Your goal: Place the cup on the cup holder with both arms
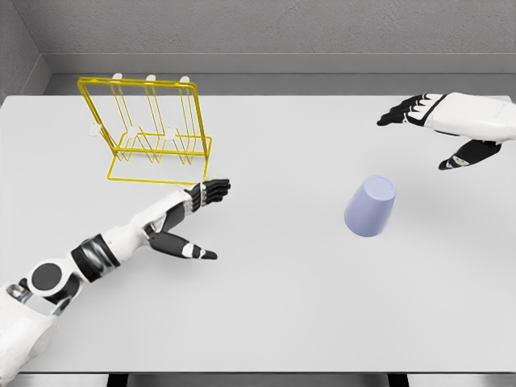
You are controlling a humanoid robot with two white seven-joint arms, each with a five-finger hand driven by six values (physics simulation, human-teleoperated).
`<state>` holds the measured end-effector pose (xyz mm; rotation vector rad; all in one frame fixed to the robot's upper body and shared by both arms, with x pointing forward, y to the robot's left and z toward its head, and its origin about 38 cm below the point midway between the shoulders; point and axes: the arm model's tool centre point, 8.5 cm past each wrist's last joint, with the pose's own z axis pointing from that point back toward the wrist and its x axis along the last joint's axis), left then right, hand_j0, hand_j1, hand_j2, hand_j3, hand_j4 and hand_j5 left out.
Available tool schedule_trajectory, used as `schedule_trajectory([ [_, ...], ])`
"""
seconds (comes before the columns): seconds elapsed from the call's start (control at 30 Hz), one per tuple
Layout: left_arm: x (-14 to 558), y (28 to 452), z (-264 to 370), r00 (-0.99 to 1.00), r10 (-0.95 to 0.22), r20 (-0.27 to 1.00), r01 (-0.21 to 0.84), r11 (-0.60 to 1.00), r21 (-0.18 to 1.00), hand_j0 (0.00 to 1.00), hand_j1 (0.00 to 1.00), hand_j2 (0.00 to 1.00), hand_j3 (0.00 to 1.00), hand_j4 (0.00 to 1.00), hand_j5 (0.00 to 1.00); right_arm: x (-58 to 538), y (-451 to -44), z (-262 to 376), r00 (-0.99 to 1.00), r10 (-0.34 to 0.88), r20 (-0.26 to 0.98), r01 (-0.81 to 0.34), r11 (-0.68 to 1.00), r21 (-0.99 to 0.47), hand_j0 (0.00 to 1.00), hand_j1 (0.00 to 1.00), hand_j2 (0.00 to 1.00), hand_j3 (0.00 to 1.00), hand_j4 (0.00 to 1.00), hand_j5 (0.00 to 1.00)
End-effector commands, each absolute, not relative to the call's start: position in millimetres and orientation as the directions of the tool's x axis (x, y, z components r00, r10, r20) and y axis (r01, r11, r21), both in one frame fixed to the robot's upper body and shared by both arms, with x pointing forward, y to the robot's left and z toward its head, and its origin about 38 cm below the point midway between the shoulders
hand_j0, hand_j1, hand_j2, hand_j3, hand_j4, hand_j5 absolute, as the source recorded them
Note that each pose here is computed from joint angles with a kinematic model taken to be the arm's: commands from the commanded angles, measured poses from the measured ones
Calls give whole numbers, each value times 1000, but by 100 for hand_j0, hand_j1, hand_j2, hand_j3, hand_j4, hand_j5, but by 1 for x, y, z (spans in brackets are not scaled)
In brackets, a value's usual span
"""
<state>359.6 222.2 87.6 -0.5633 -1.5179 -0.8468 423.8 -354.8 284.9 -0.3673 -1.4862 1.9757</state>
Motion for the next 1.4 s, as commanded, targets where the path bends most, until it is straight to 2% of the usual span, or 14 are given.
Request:
schedule_trajectory([
  [0.0,360,211,81,-116,-108,987,773,614,158,100,100,100,100,100,100,424,-355,286,-760,632,151,-316,-157,-936,100,100,100,100,100,100],
  [0.2,368,202,73,-29,-106,994,765,638,91,100,100,100,100,100,100,423,-355,283,-759,632,157,-324,-157,-933,100,100,100,100,100,100],
  [0.63,378,205,74,-22,-120,993,760,644,94,100,100,100,100,100,100,414,-344,247,-767,608,204,-405,-212,-889,100,100,100,100,100,100],
  [1.37,377,204,74,-24,-118,993,762,641,95,100,100,100,100,100,100,412,-314,228,-804,549,229,-427,-265,-864,100,100,100,100,100,100],
])
